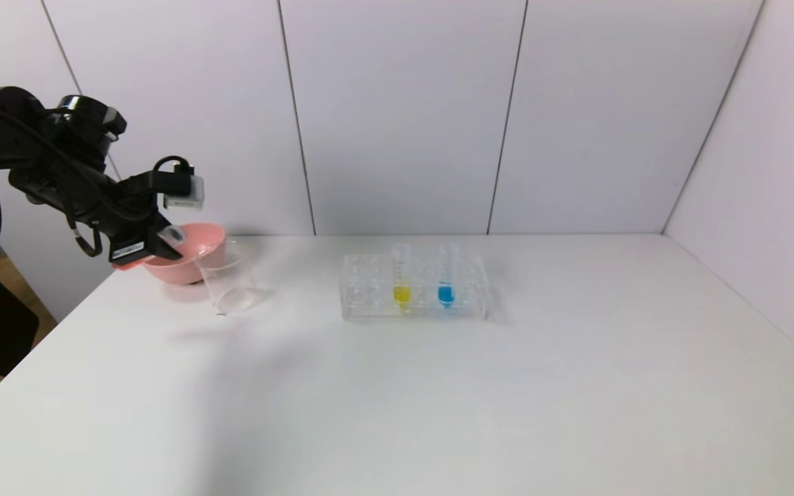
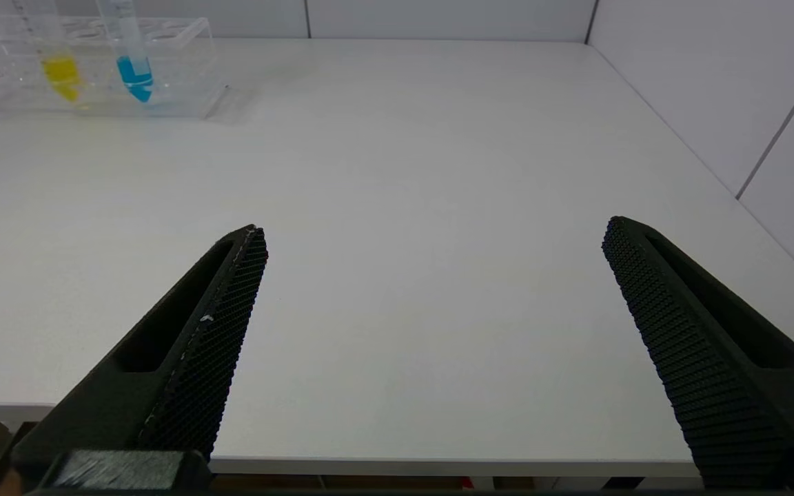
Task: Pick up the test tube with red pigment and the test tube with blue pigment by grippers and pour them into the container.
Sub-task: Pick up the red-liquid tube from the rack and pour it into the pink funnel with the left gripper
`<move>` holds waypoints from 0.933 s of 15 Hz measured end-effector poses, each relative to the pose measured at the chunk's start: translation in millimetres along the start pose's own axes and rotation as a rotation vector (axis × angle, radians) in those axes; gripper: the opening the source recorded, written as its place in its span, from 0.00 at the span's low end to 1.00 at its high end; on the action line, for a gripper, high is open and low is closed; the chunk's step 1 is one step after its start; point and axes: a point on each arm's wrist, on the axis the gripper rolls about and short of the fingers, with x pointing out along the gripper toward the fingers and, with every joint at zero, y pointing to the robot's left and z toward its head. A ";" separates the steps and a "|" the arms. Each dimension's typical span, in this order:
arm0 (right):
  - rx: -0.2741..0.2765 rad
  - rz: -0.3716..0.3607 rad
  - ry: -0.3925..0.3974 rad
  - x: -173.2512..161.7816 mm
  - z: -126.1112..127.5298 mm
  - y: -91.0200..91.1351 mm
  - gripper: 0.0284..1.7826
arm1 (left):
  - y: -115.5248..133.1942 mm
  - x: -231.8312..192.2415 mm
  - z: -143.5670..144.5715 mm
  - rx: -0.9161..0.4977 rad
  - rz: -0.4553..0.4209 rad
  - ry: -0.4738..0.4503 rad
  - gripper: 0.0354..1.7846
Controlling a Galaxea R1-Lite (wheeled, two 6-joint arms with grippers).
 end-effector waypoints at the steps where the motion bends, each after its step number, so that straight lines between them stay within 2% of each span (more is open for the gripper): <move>1: 0.000 0.000 0.000 0.0 0.0 0.0 1.00 | -0.3 1.9 1.4 -0.004 -0.002 0.001 0.25; 14: 0.000 0.000 0.000 0.0 0.0 0.0 1.00 | 2.5 12.4 8.9 0.004 0.036 0.053 0.25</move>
